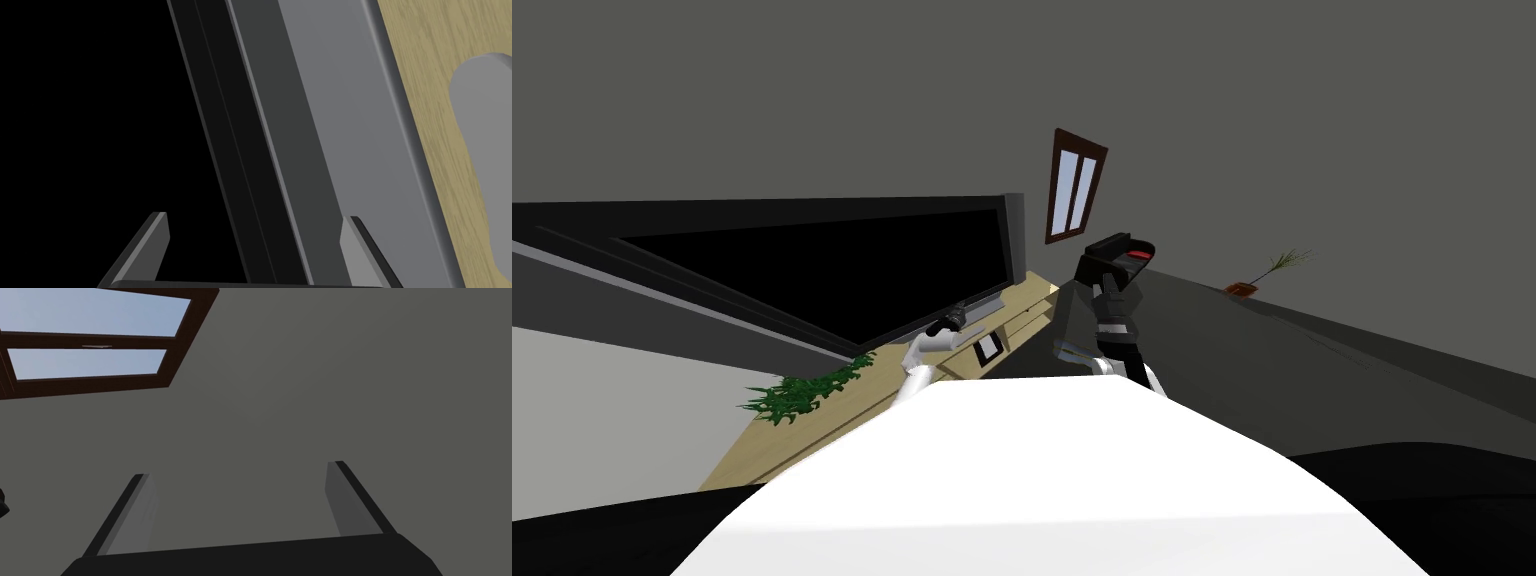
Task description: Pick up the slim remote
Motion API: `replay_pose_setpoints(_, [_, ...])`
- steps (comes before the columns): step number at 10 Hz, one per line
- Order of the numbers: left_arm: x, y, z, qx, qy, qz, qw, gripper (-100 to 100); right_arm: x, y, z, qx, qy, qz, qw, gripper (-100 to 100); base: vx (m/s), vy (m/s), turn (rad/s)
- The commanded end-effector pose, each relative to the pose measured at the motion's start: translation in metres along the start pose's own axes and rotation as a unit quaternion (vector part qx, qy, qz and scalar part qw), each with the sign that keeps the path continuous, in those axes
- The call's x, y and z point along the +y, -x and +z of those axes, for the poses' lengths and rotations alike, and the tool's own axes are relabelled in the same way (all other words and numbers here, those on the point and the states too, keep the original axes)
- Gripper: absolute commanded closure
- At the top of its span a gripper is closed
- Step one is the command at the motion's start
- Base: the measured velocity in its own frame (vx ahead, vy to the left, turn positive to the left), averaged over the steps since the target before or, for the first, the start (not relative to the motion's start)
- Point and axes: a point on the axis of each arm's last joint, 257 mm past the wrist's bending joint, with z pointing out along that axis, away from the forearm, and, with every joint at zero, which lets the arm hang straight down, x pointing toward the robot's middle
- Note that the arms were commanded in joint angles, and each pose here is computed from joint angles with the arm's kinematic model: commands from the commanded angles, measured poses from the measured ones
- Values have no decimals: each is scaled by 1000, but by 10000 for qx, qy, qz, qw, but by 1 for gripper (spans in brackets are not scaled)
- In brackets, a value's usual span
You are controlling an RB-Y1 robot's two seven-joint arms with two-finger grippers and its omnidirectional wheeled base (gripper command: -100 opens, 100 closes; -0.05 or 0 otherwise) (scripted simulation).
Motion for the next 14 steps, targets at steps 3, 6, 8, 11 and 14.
replay_pose_setpoints(3, [34,11,9,-120,639,-147,9978,-100,0,0,0,0,0,0,10000,0,21,-1,-19])
replay_pose_setpoints(6, [56,20,12,-206,1071,-260,9937,-100,0,0,0,0,0,0,10000,0,16,-1,-14])
replay_pose_setpoints(8, [75,27,13,-289,1435,-385,9885,-100,0,0,0,0,0,0,10000,0,29,3,-22])
replay_pose_setpoints(11, [93,35,13,-370,1792,-520,9817,-100,0,0,0,0,0,0,10000,0,24,2,-14])
replay_pose_setpoints(14, [123,46,11,-519,2377,-813,9665,-100,0,0,0,0,0,0,10000,0,32,2,-24])
